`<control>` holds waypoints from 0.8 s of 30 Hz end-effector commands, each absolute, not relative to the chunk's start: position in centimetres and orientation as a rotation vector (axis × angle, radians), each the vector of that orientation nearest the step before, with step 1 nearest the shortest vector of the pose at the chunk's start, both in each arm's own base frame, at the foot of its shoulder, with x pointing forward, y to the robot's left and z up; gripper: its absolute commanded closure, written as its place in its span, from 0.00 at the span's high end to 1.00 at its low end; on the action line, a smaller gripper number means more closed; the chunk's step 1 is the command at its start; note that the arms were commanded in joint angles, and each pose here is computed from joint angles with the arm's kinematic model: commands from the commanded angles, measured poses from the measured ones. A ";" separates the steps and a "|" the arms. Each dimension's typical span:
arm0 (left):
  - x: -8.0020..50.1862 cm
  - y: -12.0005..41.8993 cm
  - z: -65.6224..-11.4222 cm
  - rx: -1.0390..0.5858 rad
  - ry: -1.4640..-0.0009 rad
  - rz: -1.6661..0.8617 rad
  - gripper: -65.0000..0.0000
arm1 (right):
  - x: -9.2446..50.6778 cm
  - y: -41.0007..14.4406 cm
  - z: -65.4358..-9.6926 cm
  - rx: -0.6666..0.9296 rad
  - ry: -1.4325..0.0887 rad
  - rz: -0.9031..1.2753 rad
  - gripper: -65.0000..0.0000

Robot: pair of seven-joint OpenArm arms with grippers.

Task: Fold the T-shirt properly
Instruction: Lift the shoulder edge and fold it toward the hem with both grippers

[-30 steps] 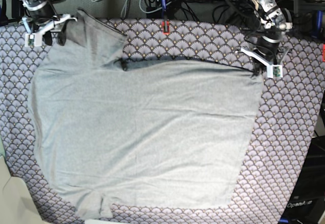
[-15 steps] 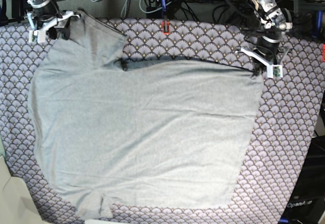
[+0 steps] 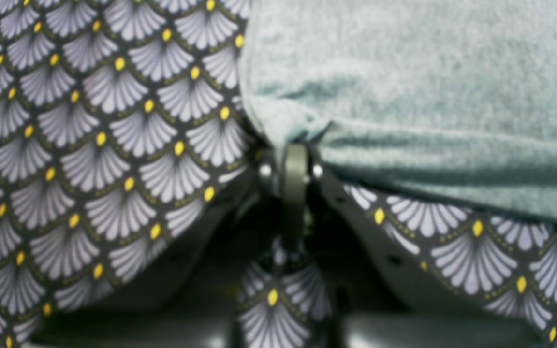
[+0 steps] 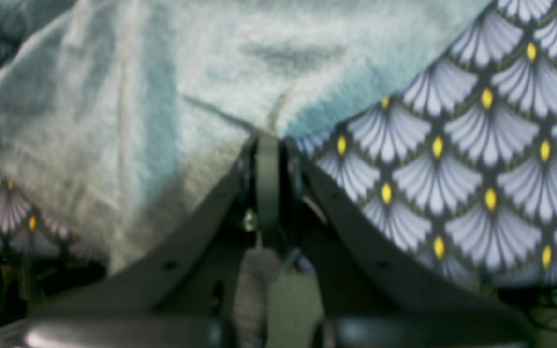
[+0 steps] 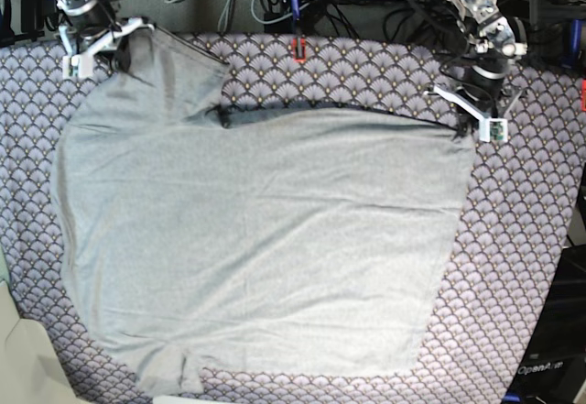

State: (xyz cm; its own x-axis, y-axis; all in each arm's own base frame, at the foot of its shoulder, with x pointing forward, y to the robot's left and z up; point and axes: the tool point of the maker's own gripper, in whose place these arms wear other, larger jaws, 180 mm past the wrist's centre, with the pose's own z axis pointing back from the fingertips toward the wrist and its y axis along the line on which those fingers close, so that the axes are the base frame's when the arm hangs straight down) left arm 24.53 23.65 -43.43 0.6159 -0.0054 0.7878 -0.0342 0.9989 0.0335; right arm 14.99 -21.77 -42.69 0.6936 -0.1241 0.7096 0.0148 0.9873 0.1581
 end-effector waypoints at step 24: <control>29.8 24.9 -39.1 0.135 -0.940 -0.030 0.00 | 25.0 -24.8 -32.5 -0.007 -1.048 0.139 0.00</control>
State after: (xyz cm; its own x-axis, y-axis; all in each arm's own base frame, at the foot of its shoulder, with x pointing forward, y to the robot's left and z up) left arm 28.87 24.39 -40.62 0.6338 -0.0753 0.7698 -0.0218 0.9931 0.1151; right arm 24.35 -24.62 -34.02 0.5393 0.1058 0.8354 -0.1057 0.9927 -0.0575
